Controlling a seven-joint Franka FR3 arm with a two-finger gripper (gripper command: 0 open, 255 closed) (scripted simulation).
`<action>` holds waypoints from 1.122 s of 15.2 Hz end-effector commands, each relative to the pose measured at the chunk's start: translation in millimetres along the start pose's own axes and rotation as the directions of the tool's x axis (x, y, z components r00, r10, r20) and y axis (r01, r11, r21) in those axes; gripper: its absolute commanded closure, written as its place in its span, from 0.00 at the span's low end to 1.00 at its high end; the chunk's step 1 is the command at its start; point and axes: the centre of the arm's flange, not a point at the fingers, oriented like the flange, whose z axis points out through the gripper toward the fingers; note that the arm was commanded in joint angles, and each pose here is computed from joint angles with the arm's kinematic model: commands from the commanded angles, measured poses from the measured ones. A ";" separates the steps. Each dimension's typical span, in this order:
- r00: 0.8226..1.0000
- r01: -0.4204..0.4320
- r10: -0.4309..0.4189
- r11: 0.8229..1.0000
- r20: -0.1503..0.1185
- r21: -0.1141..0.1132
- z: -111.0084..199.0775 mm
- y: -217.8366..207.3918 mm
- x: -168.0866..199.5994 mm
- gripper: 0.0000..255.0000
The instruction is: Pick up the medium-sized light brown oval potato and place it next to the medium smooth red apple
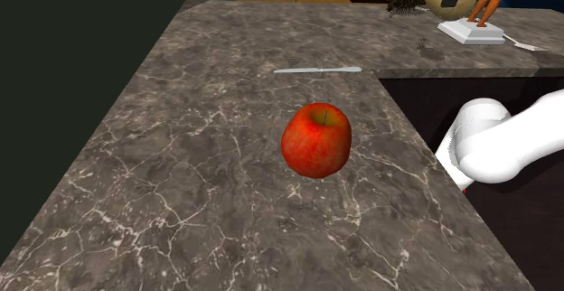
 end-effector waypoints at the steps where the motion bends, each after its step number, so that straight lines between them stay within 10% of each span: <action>1: 1.000 -0.001 0.001 1.000 0.000 0.001 -0.8 -27.4 3.9 1.00; 17: 1.000 -0.001 0.001 1.000 0.000 0.001 6.1 -235.0 42.3 1.00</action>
